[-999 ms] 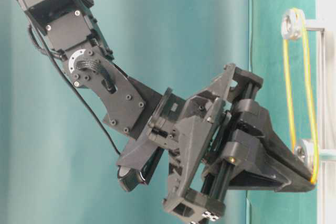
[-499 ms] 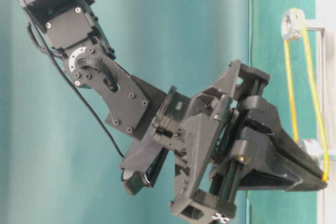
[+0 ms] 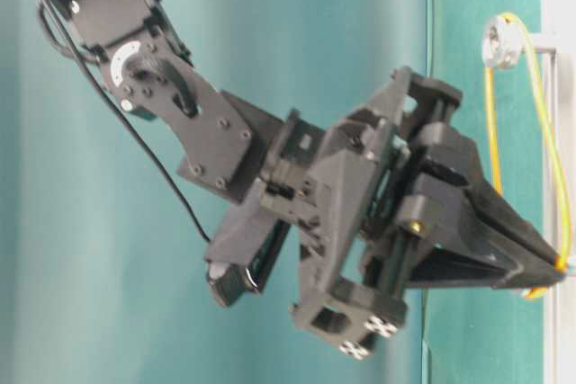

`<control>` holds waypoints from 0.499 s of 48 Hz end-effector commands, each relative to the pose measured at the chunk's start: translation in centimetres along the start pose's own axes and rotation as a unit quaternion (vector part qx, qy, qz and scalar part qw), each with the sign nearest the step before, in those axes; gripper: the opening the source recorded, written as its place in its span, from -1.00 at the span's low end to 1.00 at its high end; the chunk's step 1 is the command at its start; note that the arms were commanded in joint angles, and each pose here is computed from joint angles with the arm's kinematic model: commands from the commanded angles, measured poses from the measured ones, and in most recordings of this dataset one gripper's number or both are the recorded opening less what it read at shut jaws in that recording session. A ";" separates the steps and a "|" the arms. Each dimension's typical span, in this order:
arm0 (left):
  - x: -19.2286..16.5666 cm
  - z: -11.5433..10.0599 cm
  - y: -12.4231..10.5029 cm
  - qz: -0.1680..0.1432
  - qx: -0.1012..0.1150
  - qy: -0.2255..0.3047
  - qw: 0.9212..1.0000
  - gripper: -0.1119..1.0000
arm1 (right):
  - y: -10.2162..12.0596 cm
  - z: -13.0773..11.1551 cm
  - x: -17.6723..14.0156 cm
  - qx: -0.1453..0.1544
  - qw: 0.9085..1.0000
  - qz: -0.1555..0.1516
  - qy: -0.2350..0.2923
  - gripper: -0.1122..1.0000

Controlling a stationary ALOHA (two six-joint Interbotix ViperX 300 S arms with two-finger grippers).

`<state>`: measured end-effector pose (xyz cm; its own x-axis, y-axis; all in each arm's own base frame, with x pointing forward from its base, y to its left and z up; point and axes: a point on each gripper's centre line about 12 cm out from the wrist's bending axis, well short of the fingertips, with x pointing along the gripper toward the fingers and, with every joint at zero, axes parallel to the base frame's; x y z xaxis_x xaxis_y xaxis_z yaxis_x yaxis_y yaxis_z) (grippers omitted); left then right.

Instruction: Hook the rubber onto the shaft.

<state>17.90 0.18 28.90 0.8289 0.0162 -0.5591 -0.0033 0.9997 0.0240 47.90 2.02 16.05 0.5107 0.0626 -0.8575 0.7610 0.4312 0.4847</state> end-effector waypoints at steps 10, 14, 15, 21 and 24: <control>-0.4 1.2 0.0 0.000 0.001 -0.015 1.000 -0.76 | 0.7 0.0 -2.8 -0.012 1.000 0.023 -0.013 -0.67; -0.4 1.1 0.0 0.000 0.002 -0.015 1.000 -0.76 | 0.5 -0.1 -2.9 -0.014 1.000 0.022 -0.014 -0.67; -0.4 1.2 0.0 0.000 0.001 -0.015 1.000 -0.76 | 0.4 -0.2 -2.9 -0.014 1.000 0.021 -0.013 -0.67; -0.4 1.1 0.0 0.000 0.001 -0.015 1.000 -0.76 | 0.0 -0.2 -3.2 -0.019 1.000 0.018 -0.016 -0.67; -0.4 1.1 0.0 0.000 0.001 -0.014 1.000 -0.76 | -0.1 -0.2 -3.4 -0.026 0.999 0.016 -0.019 -0.67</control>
<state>17.87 0.15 28.92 0.8289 0.0149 -0.5591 -0.0018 0.9997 0.0240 46.17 1.84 16.41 0.5014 0.0463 -0.8640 0.7558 0.4627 0.4633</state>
